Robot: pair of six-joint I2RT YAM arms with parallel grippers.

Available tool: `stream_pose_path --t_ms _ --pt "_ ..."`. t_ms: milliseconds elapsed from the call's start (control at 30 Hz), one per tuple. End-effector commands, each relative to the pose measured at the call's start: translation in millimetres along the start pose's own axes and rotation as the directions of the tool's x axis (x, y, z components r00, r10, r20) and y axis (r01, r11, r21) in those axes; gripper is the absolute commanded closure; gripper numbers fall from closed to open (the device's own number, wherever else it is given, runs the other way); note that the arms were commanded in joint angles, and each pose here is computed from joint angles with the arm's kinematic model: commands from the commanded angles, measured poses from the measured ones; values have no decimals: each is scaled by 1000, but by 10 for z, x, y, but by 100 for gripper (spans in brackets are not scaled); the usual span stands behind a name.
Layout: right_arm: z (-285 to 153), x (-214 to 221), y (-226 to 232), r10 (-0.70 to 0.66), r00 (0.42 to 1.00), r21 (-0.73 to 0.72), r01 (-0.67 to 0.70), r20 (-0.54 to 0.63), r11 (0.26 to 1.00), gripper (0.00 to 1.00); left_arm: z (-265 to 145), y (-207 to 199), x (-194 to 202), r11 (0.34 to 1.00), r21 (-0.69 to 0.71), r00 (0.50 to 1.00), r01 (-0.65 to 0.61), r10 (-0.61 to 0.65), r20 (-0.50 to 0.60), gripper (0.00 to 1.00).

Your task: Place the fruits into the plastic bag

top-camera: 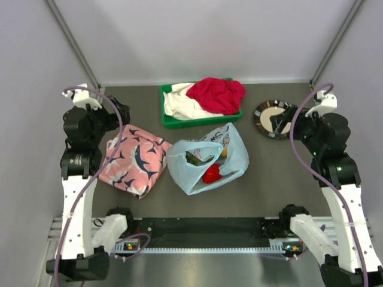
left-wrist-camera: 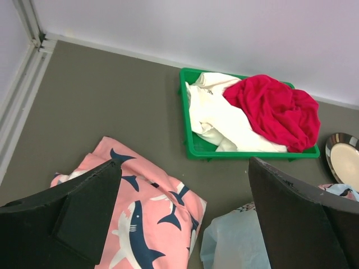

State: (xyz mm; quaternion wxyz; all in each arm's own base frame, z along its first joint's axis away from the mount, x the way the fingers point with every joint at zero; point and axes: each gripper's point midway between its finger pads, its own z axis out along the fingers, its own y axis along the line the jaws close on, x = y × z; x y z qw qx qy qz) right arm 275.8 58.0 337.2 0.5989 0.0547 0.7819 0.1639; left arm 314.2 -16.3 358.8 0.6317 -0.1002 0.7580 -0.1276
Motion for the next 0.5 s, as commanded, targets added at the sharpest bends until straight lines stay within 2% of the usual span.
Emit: stream_pose_path --t_ms 0,467 --pt "-114 38 -47 7 1000 13 -7 24 1000 13 -107 81 37 999 -37 999 -30 31 10 1" --pt "-163 155 -128 3 1000 43 -4 17 999 12 -188 52 119 999 -11 999 -36 36 12 1"
